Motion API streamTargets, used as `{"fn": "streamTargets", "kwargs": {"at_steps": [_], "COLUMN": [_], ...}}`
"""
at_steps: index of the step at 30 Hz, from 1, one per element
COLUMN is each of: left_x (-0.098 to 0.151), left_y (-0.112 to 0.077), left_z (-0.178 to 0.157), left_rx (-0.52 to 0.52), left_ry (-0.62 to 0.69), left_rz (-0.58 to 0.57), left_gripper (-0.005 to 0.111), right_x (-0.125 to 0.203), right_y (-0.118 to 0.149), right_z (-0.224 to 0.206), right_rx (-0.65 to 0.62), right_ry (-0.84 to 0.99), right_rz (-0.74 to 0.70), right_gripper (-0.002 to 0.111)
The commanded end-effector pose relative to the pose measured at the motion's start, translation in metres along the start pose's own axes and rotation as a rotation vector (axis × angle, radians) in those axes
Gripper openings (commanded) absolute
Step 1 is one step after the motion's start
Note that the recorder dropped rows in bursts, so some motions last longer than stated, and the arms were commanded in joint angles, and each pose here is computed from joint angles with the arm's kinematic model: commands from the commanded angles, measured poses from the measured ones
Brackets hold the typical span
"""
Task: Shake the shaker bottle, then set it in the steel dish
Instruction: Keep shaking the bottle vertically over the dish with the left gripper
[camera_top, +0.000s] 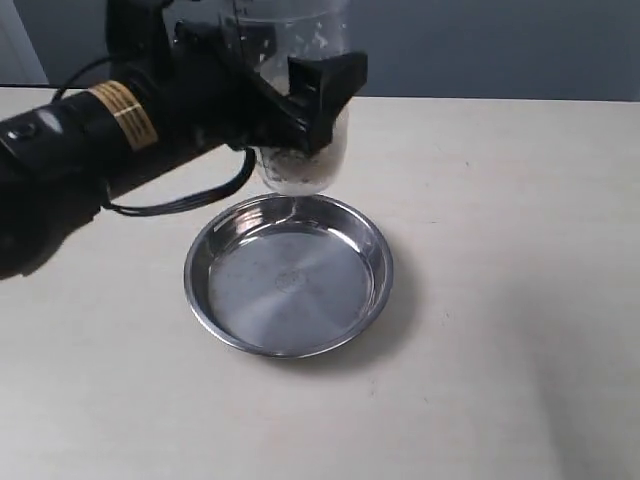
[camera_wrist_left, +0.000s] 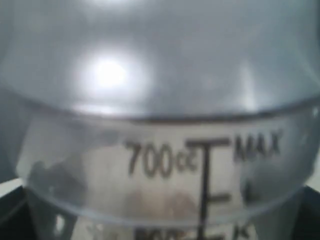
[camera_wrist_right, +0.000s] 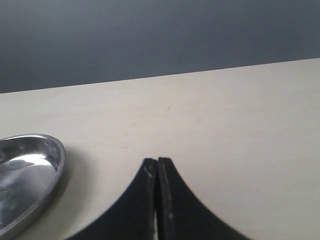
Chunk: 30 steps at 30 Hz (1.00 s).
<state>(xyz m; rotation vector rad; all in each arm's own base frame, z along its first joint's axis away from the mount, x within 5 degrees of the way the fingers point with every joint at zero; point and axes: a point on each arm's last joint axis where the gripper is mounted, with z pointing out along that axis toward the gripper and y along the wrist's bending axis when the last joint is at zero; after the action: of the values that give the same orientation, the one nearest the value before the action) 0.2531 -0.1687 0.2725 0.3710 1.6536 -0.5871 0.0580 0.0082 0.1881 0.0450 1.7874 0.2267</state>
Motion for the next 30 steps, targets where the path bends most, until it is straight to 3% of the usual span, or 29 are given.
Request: {"fn": "streamTargets", "kwargs": {"at_steps": [1, 3, 4, 5, 6, 9, 10, 12, 15, 17, 18, 20, 22, 24, 26, 28, 30], "left_x": [0.044, -0.008, -0.03, -0.036, -0.029, 0.057, 0.078, 0.075, 0.004, -0.021, -0.012, 0.039, 0.069, 0.046, -0.007, -0.041, -0.024], "left_y": [0.009, -0.006, -0.011, -0.012, -0.01, 0.009, 0.015, 0.015, -0.001, -0.004, 0.0, 0.017, 0.029, 0.018, -0.005, -0.014, -0.01], "left_z": [0.01, 0.005, 0.001, 0.001, 0.003, 0.01, 0.011, 0.012, 0.007, 0.002, 0.003, 0.011, 0.018, 0.02, 0.015, 0.009, 0.011], "left_rx": [-0.053, 0.047, 0.067, 0.054, 0.031, -0.048, -0.086, -0.075, 0.024, 0.013, -0.022, -0.132, -0.216, -0.137, -0.029, -0.01, -0.035], "left_ry": [0.097, -0.132, -0.185, -0.146, -0.053, 0.305, 0.332, 0.245, -0.033, -0.07, -0.023, 0.185, 0.254, 0.155, -0.044, -0.116, -0.002], "left_rz": [-0.056, 0.016, 0.043, 0.044, 0.045, 0.021, -0.043, -0.084, -0.104, -0.001, 0.017, 0.021, -0.049, 0.029, 0.11, 0.108, 0.071], "left_gripper": [0.0, 0.0, 0.0, 0.0, 0.0, 0.0, 0.0, 0.0, 0.0, 0.0, 0.0, 0.0, 0.0, 0.0, 0.0, 0.0, 0.0], "right_x": [-0.001, -0.001, -0.001, -0.001, -0.001, -0.001, -0.001, -0.001, -0.001, -0.001, -0.001, -0.001, -0.001, -0.001, -0.001, -0.001, -0.001], "right_y": [0.0, 0.0, 0.0, 0.0, 0.0, 0.0, 0.0, 0.0, 0.0, 0.0, 0.0, 0.0, 0.0, 0.0, 0.0, 0.0, 0.0], "right_z": [0.0, 0.0, 0.0, 0.0, 0.0, 0.0, 0.0, 0.0, 0.0, 0.0, 0.0, 0.0, 0.0, 0.0, 0.0, 0.0, 0.0], "right_rx": [-0.002, -0.002, -0.002, -0.003, -0.003, -0.003, -0.003, -0.003, -0.003, -0.003, -0.003, -0.003, -0.003, -0.002, -0.002, -0.002, -0.002], "right_ry": [-0.008, -0.008, -0.01, -0.012, -0.012, -0.012, -0.012, -0.012, -0.012, -0.012, -0.012, -0.012, -0.012, -0.009, -0.009, -0.009, -0.009], "right_rz": [-0.002, -0.002, -0.003, -0.003, -0.003, -0.003, -0.003, -0.003, -0.003, -0.003, -0.003, -0.003, -0.003, -0.003, -0.003, -0.003, -0.003], "right_gripper": [-0.001, -0.001, -0.001, -0.001, -0.001, -0.001, -0.001, -0.001, -0.001, -0.001, -0.001, -0.001, -0.001, -0.001, -0.001, -0.001, -0.001]}}
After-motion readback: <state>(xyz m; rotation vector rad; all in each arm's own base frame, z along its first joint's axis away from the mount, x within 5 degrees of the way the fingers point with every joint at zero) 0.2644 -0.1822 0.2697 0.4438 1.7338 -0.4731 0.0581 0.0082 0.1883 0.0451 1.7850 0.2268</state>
